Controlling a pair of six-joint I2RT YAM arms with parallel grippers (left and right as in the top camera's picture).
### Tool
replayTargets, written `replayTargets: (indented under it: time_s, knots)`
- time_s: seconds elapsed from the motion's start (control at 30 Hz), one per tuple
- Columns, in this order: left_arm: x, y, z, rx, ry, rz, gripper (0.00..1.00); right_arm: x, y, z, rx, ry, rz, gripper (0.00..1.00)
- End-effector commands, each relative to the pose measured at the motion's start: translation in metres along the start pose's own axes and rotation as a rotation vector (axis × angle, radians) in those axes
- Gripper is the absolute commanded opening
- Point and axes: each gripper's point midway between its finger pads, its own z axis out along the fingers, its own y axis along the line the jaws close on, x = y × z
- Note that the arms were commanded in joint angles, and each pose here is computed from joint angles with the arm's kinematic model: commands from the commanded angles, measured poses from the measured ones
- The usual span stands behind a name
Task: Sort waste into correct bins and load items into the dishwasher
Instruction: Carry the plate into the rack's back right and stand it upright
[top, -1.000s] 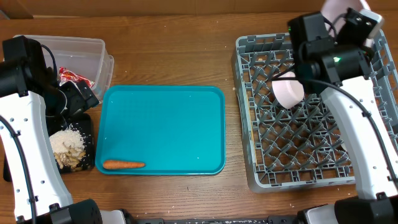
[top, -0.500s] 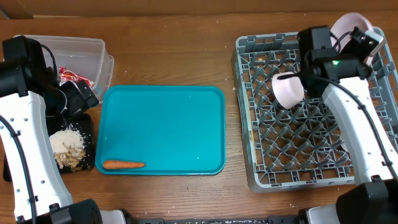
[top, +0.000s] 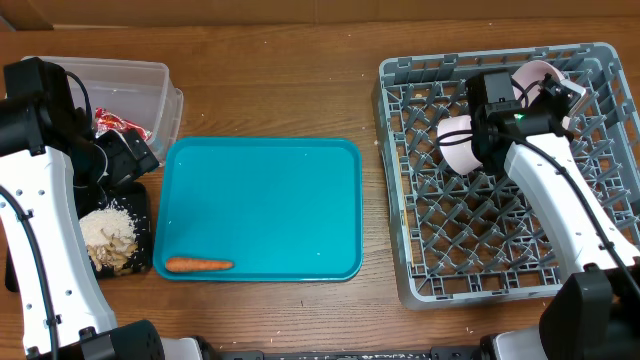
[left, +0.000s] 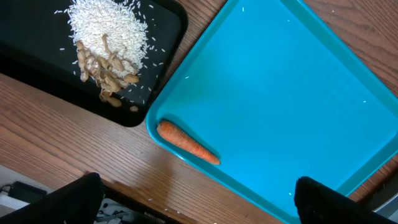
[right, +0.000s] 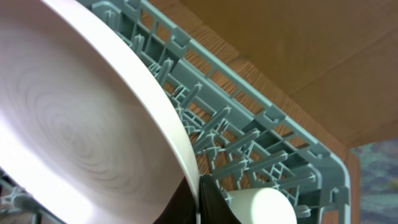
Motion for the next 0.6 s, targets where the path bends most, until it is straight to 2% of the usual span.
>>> replayTargets:
  time_s: [0.0, 0.1, 0.13, 0.17, 0.2, 0.23, 0.37, 0.57]
  knots:
    - [-0.002, 0.000, -0.005, 0.002, -0.022, 0.022, 1.00, 0.012, 0.017, -0.006, -0.090, 0.061, 0.010, 0.04]
    - [-0.002, 0.000, -0.005, 0.004, -0.021, 0.022, 1.00, 0.028, 0.035, -0.016, -0.186, 0.135, -0.014, 0.09]
    - [-0.002, 0.000, -0.005, 0.004, -0.021, 0.022, 1.00, 0.032, 0.040, -0.020, -0.208, 0.149, -0.023, 0.21]
    - [-0.002, 0.000, -0.005, 0.004, -0.022, 0.022, 1.00, 0.035, 0.042, -0.023, -0.222, 0.159, -0.036, 0.48]
    - [-0.002, 0.000, -0.005, 0.004, -0.021, 0.022, 1.00, 0.038, 0.044, -0.027, -0.231, 0.164, -0.050, 0.68]
    - [-0.002, 0.000, -0.005, 0.004, -0.021, 0.022, 1.00, 0.040, 0.045, -0.030, -0.236, 0.164, -0.061, 0.75]
    - [-0.002, 0.000, -0.005, 0.004, -0.021, 0.022, 1.00, 0.038, 0.046, -0.044, -0.265, 0.138, -0.071, 0.87]
    - [-0.002, 0.000, -0.005, 0.004, -0.021, 0.022, 1.00, 0.015, 0.034, -0.069, -0.361, 0.117, 0.013, 0.98]
